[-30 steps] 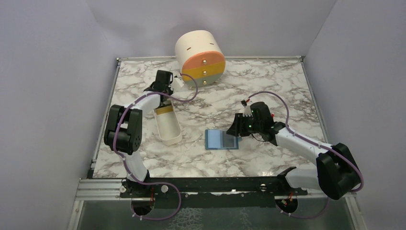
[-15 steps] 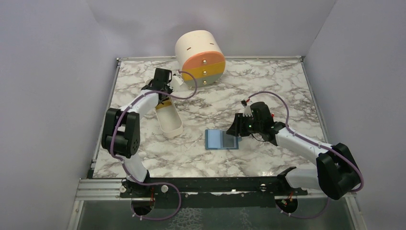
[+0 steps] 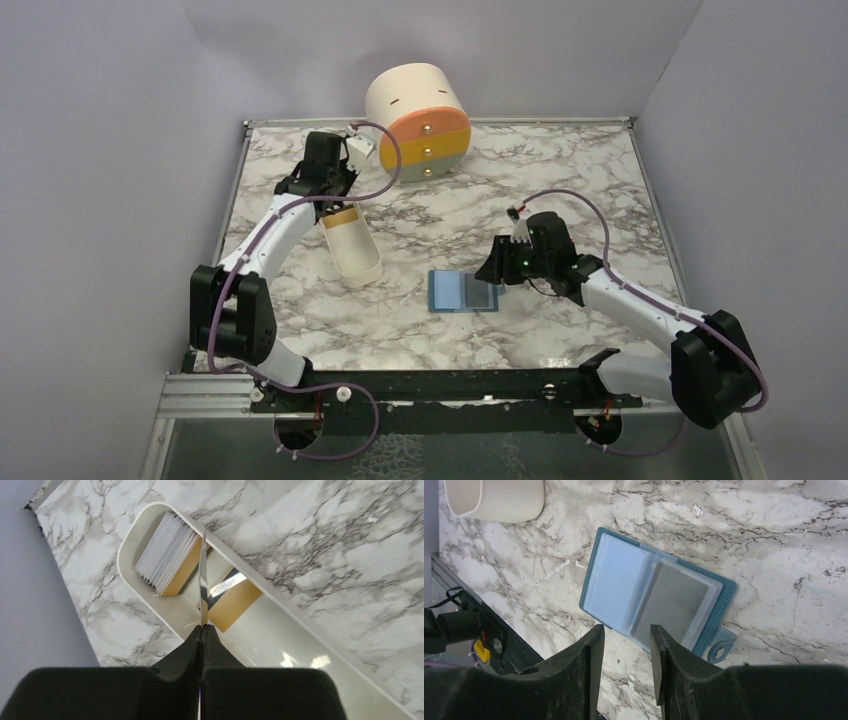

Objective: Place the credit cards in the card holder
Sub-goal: Pick up the credit card from the storage box, then insert the credit card into the card holder.

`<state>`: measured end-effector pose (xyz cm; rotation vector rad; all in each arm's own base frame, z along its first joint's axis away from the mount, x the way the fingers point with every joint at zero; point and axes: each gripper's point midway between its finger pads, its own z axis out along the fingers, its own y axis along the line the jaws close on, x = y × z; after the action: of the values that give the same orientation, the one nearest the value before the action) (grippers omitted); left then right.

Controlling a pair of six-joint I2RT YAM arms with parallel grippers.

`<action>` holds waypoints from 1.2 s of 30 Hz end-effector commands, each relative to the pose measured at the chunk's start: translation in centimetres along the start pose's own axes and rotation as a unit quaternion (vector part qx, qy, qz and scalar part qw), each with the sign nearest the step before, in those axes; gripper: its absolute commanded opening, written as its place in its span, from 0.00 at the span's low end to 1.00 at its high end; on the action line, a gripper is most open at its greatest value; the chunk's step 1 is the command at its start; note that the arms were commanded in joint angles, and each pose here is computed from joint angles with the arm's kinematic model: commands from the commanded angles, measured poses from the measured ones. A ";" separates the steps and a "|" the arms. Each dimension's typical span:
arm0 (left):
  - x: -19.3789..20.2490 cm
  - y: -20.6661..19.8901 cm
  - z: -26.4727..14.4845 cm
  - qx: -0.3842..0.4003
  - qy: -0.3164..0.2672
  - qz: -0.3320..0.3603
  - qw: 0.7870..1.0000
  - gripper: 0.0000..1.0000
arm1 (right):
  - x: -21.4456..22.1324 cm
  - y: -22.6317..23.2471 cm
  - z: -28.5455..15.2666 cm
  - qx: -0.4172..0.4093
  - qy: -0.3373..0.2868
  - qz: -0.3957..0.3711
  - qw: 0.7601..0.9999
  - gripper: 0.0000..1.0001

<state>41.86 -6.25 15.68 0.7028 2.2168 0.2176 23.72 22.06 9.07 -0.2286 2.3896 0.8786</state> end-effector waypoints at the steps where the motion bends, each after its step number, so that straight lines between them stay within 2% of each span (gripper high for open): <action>1: -3.6 -2.7 -3.4 0.074 -0.076 -0.101 0.989 0.00 | -1.9 0.6 -0.8 0.009 -0.026 -0.017 0.999 0.39; 7: -6.0 -6.2 -7.1 0.175 -0.113 -0.219 0.953 0.00 | -2.6 0.8 -1.2 0.011 -0.044 -0.010 0.999 0.39; 12: -7.0 -9.7 -9.8 0.276 -0.095 -0.305 0.907 0.00 | -2.7 -1.2 -0.8 0.063 -0.038 -0.017 0.997 0.39; 18: -5.5 -12.6 -10.9 0.314 -0.063 -0.347 0.881 0.00 | -2.0 -3.5 -0.4 0.122 -0.016 -0.015 0.992 0.39; 24: -4.6 -16.7 -11.9 0.391 -0.019 -0.373 0.841 0.00 | -0.6 -4.8 0.5 0.143 0.018 -0.010 0.989 0.39; 36: -2.2 -25.0 -11.4 0.456 0.056 -0.385 0.800 0.00 | 1.0 -6.8 1.1 0.178 0.045 -0.010 0.983 0.32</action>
<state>25.33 -25.76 16.53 0.1980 2.4523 -1.2125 25.24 17.85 4.39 -0.1465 2.5723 0.4765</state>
